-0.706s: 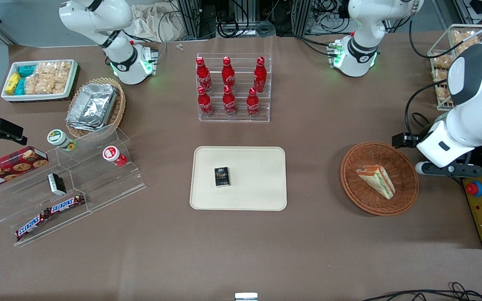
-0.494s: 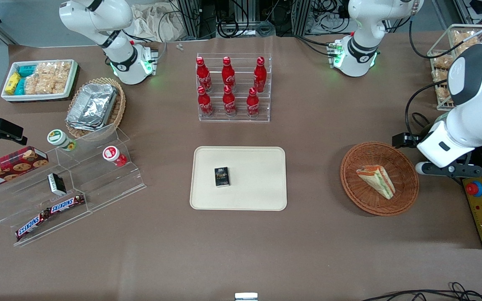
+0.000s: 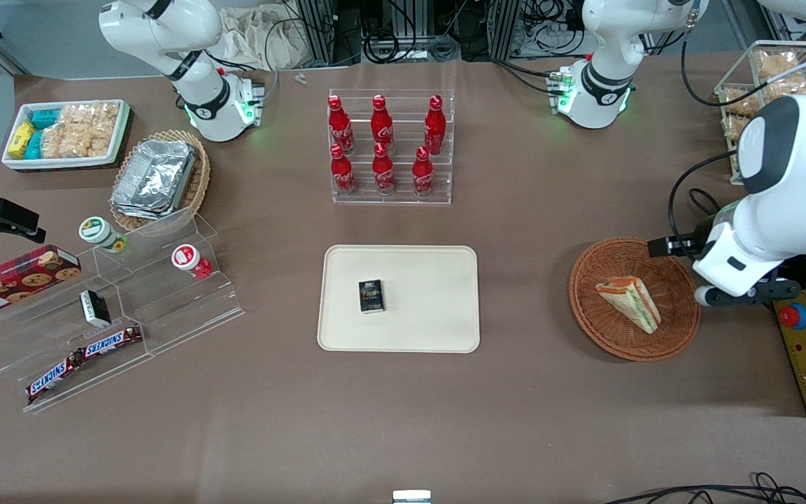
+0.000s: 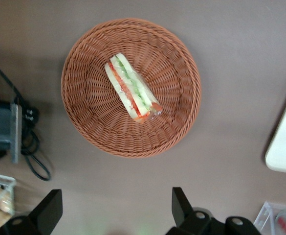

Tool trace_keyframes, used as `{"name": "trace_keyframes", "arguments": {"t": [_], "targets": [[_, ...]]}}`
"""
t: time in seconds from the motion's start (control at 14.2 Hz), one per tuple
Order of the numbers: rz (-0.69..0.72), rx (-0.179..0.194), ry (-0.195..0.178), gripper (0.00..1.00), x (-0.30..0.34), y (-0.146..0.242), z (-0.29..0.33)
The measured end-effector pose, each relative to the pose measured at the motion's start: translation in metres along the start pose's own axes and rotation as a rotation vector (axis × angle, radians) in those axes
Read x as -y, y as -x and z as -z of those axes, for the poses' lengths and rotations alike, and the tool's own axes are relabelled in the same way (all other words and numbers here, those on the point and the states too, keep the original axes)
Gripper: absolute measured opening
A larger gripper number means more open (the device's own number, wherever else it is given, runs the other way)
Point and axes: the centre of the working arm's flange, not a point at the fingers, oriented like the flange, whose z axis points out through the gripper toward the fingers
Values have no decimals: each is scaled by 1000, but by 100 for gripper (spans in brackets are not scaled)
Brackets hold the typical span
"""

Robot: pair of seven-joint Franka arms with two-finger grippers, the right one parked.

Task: Place sandwich from basket to tray
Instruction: 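Move the left gripper down over the wrapped sandwich in the wicker basket, then close the left gripper on the end of the wrapped sandwich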

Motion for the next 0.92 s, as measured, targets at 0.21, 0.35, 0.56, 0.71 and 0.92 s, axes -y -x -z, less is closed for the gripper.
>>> {"name": "trace_keyframes", "arguments": {"t": [0.21,0.35,0.56,0.71,0.92], "targets": [[187,-22,10,100,2,-9,-32],[372,-49,14,100,2,-20,-55],[573,-83,12,100,-3,-37,-99],[702,-94,21,100,-2,-47,-127],[830,-119,-11,100,-4,-59,-159]]}}
